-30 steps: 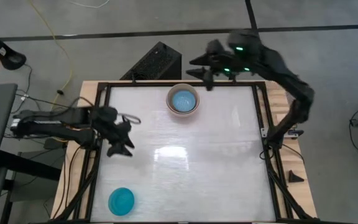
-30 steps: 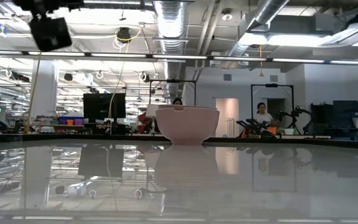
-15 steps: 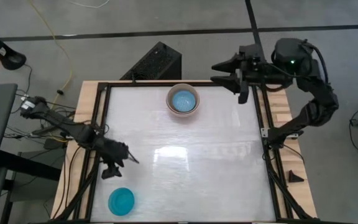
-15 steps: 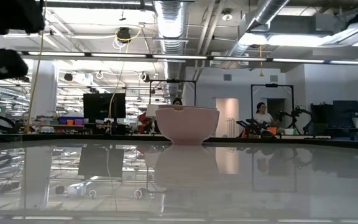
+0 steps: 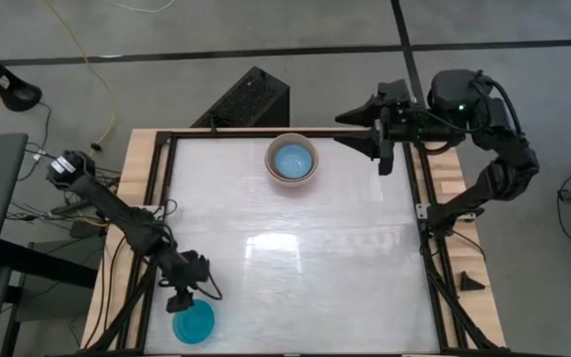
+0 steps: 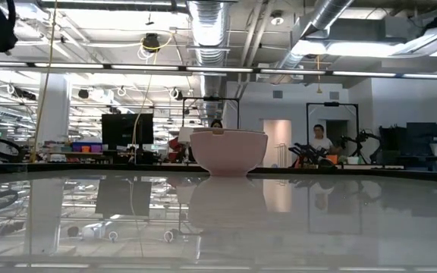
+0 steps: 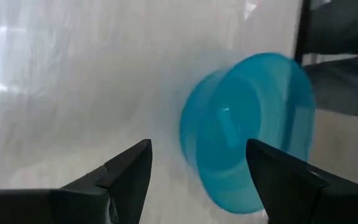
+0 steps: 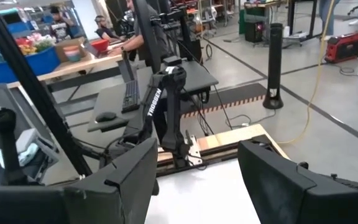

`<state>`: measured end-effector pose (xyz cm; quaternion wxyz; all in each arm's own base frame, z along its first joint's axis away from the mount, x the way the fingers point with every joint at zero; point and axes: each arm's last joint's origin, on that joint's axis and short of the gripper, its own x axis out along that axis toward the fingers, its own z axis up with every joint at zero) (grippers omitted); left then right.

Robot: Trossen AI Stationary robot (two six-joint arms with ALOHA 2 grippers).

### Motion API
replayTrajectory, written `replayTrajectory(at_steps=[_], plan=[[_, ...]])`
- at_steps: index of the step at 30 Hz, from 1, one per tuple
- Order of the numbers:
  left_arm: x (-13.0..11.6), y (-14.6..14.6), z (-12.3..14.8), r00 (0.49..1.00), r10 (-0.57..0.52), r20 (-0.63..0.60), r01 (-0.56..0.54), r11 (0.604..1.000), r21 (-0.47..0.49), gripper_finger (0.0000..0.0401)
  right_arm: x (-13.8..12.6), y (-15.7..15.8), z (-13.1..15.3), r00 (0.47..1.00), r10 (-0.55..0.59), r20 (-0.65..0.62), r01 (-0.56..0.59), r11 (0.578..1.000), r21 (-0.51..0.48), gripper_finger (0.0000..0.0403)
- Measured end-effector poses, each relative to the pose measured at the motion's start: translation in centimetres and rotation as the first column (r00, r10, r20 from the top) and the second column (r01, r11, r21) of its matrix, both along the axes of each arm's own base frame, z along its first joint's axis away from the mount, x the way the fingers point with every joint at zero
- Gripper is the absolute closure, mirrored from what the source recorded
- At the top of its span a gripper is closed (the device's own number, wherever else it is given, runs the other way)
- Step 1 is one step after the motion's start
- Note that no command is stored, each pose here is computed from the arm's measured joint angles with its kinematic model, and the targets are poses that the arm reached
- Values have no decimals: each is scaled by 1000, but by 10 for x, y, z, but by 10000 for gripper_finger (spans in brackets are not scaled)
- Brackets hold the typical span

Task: Nest bowls inside each other
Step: Stack the blue bowl on top of the blue patterned bowl

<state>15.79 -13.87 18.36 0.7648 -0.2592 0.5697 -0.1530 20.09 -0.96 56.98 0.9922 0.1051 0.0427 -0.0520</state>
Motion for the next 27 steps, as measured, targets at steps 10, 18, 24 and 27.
replayTrajectory(at_steps=[10,18,24,27], plan=[[7,-21,-32,995,47,-93,-42,997,62,157,-1,0,0,1000,1,-2,-1,1000,25,143],[28,-26,-46,999,43,5,-43,998,38,338,-1,5,-3,999,23,-30,-22,999,44,143],[66,5,-37,951,221,215,-231,973,22,397,-1,8,-3,999,41,-30,-39,998,50,143],[90,30,-26,877,336,343,-334,940,-65,400,-1,11,-3,998,53,-31,-51,997,53,143]])
